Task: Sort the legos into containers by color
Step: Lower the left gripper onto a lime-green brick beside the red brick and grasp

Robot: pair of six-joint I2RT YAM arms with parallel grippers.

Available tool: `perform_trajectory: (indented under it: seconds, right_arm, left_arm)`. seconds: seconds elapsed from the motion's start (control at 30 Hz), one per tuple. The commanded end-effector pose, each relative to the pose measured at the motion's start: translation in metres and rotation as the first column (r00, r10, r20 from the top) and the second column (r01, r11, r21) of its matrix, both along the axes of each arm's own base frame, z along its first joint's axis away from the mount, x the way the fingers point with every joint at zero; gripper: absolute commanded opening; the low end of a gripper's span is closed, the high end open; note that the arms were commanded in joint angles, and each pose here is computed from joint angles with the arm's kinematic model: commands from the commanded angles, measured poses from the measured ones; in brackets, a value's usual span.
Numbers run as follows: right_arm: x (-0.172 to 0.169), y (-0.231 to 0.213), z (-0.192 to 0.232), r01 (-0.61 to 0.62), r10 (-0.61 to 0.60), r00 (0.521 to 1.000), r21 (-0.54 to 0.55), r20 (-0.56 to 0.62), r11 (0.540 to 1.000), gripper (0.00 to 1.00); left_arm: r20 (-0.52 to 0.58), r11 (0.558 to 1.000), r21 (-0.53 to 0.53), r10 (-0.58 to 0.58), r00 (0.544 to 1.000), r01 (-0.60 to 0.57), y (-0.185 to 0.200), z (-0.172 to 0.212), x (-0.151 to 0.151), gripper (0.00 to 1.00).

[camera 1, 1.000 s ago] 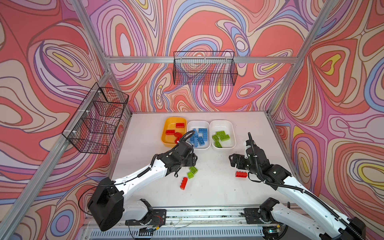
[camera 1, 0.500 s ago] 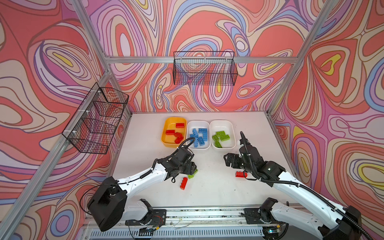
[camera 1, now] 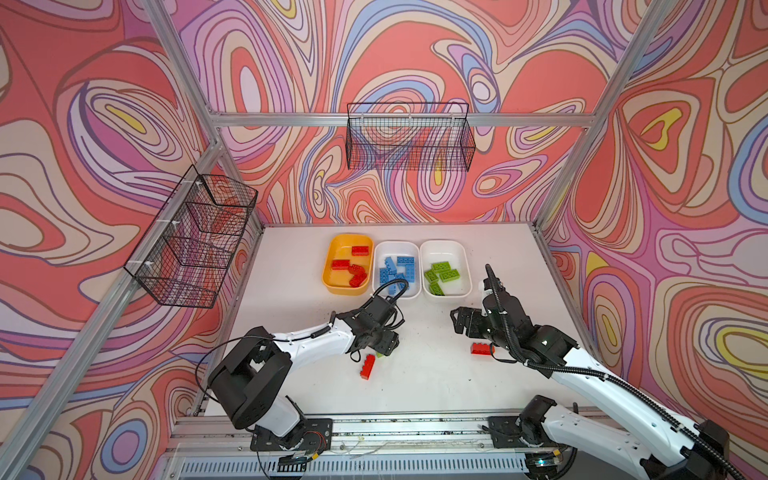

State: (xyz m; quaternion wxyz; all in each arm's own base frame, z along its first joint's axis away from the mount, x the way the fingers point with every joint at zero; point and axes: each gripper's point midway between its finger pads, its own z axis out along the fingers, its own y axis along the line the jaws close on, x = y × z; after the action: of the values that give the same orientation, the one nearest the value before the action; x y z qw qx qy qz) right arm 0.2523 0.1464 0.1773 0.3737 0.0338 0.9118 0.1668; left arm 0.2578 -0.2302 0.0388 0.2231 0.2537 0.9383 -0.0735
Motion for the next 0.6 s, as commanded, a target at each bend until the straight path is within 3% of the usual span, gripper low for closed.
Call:
perform_trajectory:
  seconds: [0.0,0.17,0.27,0.43,0.57]
  right_arm:
    - [-0.003,-0.005,-0.005,0.003,-0.003,1.0,-0.03,0.004,1.0,0.98]
    - [-0.004,-0.008,-0.002,0.004,-0.003,1.0,-0.031,0.021,1.0,0.98]
    - [-0.006,-0.012,0.0,0.013,-0.012,0.999,-0.038,0.031,0.999,0.98]
    - [-0.007,-0.015,0.003,0.019,-0.018,0.999,-0.043,0.042,0.999,0.98]
    - [-0.006,-0.016,0.006,0.022,-0.02,0.999,-0.046,0.047,0.999,0.98]
  left_arm:
    - [0.043,0.998,-0.006,-0.056,0.998,0.056,-0.013,0.001,0.012,0.79]
    - [0.01,0.998,0.022,-0.06,0.998,0.06,-0.016,-0.011,0.015,0.74]
    - [-0.005,0.998,0.029,-0.062,0.998,0.062,-0.017,-0.015,0.014,0.67]
    - [-0.013,0.998,0.035,-0.045,0.999,0.046,-0.013,-0.016,0.012,0.47]
    - [-0.015,0.999,0.034,-0.032,0.999,0.033,-0.012,-0.016,0.011,0.39]
